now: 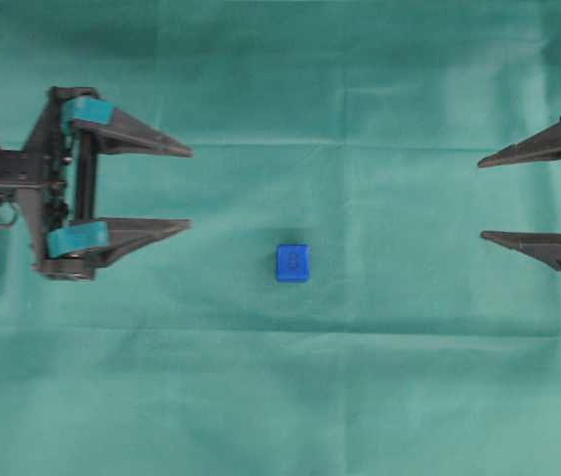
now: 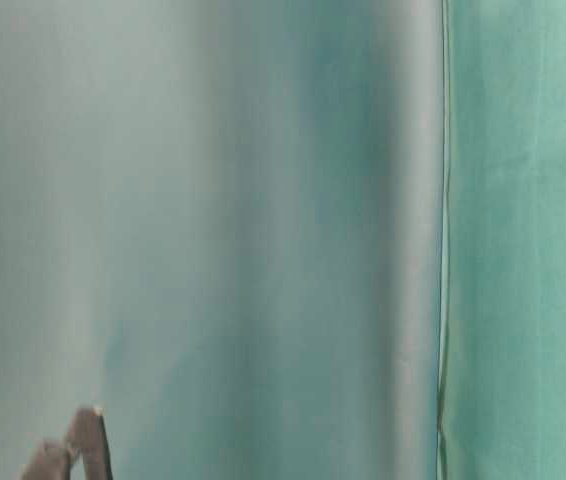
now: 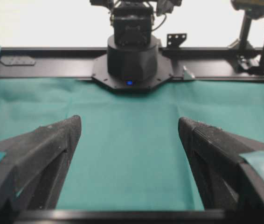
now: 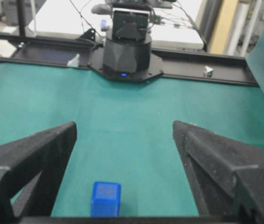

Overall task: Handover the blue block to the right arm after grasping it with the left arm, then place it in the designated position.
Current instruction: 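Open the left gripper and move it toward the blue cube, then lower the open left gripper over the blue cube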

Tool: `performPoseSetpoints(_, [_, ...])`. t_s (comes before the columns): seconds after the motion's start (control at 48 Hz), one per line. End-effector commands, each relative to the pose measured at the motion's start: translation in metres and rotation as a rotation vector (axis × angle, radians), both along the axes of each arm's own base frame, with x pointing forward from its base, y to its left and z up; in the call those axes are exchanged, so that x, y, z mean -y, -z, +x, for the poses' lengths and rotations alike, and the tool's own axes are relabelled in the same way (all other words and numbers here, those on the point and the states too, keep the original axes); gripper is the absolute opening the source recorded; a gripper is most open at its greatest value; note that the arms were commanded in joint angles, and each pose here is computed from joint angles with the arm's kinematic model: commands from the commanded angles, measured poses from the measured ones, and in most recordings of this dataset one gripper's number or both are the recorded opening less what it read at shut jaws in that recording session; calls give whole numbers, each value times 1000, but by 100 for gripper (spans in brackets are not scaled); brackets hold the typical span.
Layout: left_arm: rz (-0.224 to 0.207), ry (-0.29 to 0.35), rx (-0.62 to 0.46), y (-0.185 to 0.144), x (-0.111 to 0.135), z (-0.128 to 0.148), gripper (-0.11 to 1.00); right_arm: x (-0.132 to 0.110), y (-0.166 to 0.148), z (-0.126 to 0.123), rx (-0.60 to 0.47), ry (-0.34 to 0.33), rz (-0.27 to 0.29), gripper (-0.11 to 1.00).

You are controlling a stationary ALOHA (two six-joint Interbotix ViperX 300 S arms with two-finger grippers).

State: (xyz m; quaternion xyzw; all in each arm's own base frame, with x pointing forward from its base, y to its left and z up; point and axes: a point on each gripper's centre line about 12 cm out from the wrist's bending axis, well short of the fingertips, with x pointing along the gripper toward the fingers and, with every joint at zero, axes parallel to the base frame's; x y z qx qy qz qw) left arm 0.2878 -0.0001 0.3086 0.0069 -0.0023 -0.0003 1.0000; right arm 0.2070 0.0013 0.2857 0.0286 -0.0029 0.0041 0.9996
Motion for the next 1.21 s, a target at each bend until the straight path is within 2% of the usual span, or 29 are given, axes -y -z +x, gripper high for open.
performPoseSetpoints(0.0, [0,2,32,-13,0,18,100,0,-9,3,23,-2,-4,94])
performPoseSetpoints(0.333, [1,15,9,-19,6,76,100,0,-7,4,15,-2,-11,94])
performPoseSetpoints(0.562, [2,17,-46,-19,7,103,100,0,-5,5,6,-2,-12,94])
performPoseSetpoints(0.875, [2,17,-104,-13,7,106,100,0,-5,5,6,-2,-12,94])
performPoseSetpoints(0.979, [-6,15,-166,-8,7,107,100,0,-5,5,3,-2,-14,93])
performPoseSetpoints(1.125, [-54,7,-280,-7,6,112,100,0,-4,5,-1,-2,-14,93])
performPoseSetpoints(1.187, [-58,5,-342,-7,6,114,100,0,-4,5,-1,-2,-14,93])
